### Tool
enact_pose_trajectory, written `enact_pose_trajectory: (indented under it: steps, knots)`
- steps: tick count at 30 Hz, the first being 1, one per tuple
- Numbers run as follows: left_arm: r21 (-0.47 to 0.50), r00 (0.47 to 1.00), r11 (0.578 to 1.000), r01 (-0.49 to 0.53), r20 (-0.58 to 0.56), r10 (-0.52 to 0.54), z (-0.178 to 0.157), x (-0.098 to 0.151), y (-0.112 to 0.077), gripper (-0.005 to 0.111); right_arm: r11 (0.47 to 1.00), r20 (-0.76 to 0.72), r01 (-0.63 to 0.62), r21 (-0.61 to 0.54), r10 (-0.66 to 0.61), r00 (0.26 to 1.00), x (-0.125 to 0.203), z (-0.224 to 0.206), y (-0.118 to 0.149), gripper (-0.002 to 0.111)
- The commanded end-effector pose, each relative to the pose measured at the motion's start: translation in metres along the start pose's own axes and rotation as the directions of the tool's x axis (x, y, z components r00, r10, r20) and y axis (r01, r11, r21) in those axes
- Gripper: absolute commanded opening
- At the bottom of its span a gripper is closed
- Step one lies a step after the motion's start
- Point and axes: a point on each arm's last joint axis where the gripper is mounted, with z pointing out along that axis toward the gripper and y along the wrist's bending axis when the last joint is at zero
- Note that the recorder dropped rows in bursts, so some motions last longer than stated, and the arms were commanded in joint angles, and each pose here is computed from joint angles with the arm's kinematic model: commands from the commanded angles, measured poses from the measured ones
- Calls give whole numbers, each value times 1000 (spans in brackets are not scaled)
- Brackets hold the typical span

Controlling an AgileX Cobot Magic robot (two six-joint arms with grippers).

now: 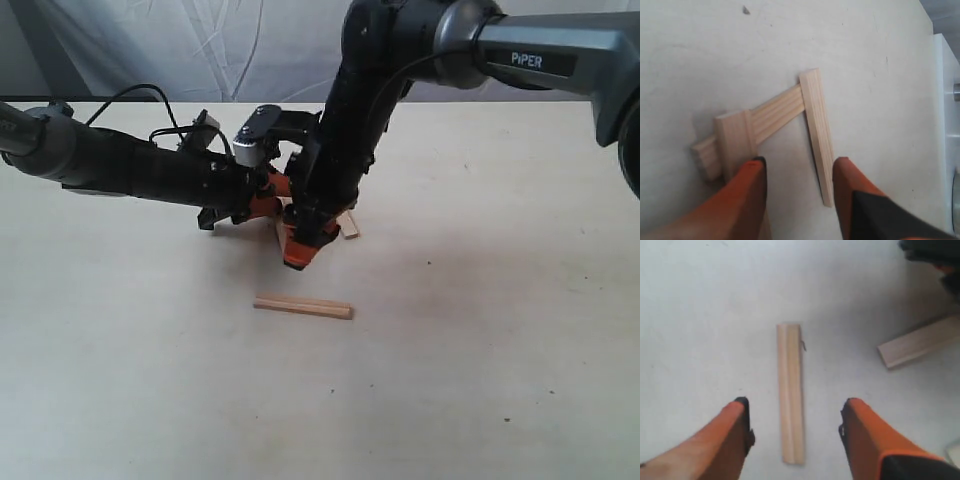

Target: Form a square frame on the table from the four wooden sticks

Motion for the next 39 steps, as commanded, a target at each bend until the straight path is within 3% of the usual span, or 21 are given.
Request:
enact_pose_trajectory:
  steps: [1,3,5,8,12,17,26,29,32,34,37,39]
  knots:
    - [13,1000,1000,-5,-16,5,2,3,-2,42,996,-58,21,-87,-26,998,1,30,17,32]
    - [16,1000,1000,-5,-19,5,2,3,-2,42,995,-89,46,-87,-54,995,1,37,19,16]
    - [22,1000,1000,-4,-22,5,2,3,-3,42,998,-124,34,-53,-41,992,3,39,17,10]
    - [20,1000,1000,-8,-25,8,2,3,-3,42,1000,-125,18,12,-17,992,3,40,11,21]
    - [20,1000,1000,-8,-25,8,2,3,-3,42,999,-134,16,33,-12,991,2,45,11,50]
    - [17,1000,1000,-8,-23,8,2,3,-2,42,996,-156,32,79,-19,988,0,60,17,42]
    - [17,1000,1000,-8,-23,8,2,3,-2,42,988,-194,77,135,-50,980,5,83,13,48]
    - [17,1000,1000,-8,-23,8,2,3,-2,42,987,-206,85,140,-55,977,6,86,11,39]
    - [17,1000,1000,-9,-24,10,2,3,-2,42,986,-225,96,140,-63,972,8,85,11,12]
    - [17,1000,1000,-9,-24,10,2,3,-2,42,986,-229,97,138,-63,971,8,85,11,2]
    - [17,1000,1000,-9,-24,10,2,3,-2,42,986,-226,96,138,-63,972,8,84,12,9]
    - [17,1000,1000,-9,-24,10,2,3,-2,42,987,-231,95,132,-63,971,8,83,12,23]
